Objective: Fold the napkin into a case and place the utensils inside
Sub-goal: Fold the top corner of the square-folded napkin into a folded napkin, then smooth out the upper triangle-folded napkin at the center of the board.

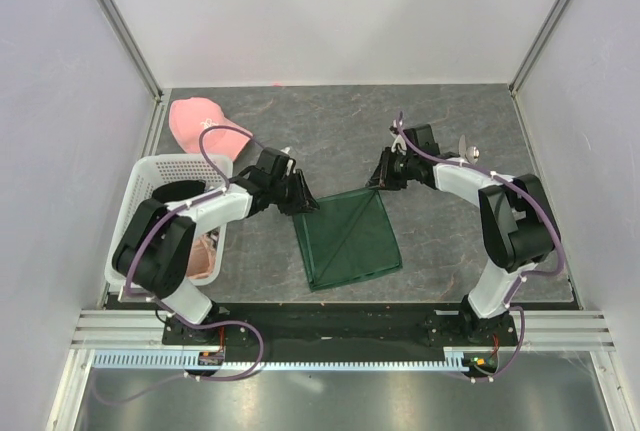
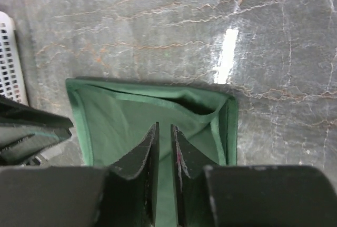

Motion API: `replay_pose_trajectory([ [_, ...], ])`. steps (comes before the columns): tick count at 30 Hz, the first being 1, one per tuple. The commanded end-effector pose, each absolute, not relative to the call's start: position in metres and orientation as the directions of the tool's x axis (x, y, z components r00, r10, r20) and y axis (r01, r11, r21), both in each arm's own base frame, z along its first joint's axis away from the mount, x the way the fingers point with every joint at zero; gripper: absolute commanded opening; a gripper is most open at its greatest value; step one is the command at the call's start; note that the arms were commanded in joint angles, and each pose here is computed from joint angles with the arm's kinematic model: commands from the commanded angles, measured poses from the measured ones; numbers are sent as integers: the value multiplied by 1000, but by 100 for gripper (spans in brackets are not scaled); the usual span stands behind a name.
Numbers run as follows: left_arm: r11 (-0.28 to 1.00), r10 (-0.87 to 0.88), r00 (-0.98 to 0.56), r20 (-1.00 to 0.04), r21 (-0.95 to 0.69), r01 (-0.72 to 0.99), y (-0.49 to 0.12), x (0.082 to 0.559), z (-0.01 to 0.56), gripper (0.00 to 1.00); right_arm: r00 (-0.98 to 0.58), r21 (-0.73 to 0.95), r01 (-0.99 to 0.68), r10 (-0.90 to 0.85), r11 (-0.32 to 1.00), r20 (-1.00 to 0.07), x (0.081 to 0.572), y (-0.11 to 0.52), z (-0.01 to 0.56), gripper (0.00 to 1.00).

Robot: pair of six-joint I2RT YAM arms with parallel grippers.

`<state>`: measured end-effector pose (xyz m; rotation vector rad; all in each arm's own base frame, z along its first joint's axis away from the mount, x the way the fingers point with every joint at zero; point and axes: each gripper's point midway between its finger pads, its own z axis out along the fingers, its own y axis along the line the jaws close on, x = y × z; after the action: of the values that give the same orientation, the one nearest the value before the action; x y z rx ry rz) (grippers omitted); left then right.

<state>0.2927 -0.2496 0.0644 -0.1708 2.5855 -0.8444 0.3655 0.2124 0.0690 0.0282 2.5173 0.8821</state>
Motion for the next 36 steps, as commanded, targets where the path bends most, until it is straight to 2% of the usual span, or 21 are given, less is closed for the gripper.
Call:
replay_pose_trajectory([
  [1, 820, -207, -887, -413, -568, 73, -252, 318, 68, 36, -882, 604, -151, 169, 783, -439, 372, 216, 63, 20],
  [4, 846, -206, -869, -450, -528, 73, -243, 324, 70, 39, -886, 601, -142, 170, 787, -432, 369, 215, 62, 20],
  [8, 904, -185, -839, -512, -423, 59, -220, 327, 73, 52, -889, 601, -126, 179, 789, -422, 357, 210, 64, 21],
  [10, 910, -175, -838, -516, -409, 62, -218, 329, 73, 54, -897, 597, -114, 176, 794, -406, 347, 207, 58, 21],
  [14, 914, -166, -868, -468, -404, 43, -216, 331, 57, 54, -903, 594, -97, 180, 799, -389, 332, 202, 49, 20],
  [21, 913, -156, -873, -462, -404, 51, -222, 344, 52, 46, -913, 593, -76, 183, 802, -365, 325, 200, 32, 7],
  [28, 924, -146, -880, -451, -381, 42, -221, 347, 43, 45, -915, 597, -60, 195, 800, -354, 324, 199, 25, 6],
  [30, 926, -143, -886, -441, -377, 38, -220, 346, 39, 42, -914, 597, -58, 197, 800, -353, 324, 199, 25, 5],
  [36, 924, -155, -875, -458, -380, 36, -217, 342, 50, 12, -917, 590, -43, 202, 806, -343, 323, 198, 19, 4],
])
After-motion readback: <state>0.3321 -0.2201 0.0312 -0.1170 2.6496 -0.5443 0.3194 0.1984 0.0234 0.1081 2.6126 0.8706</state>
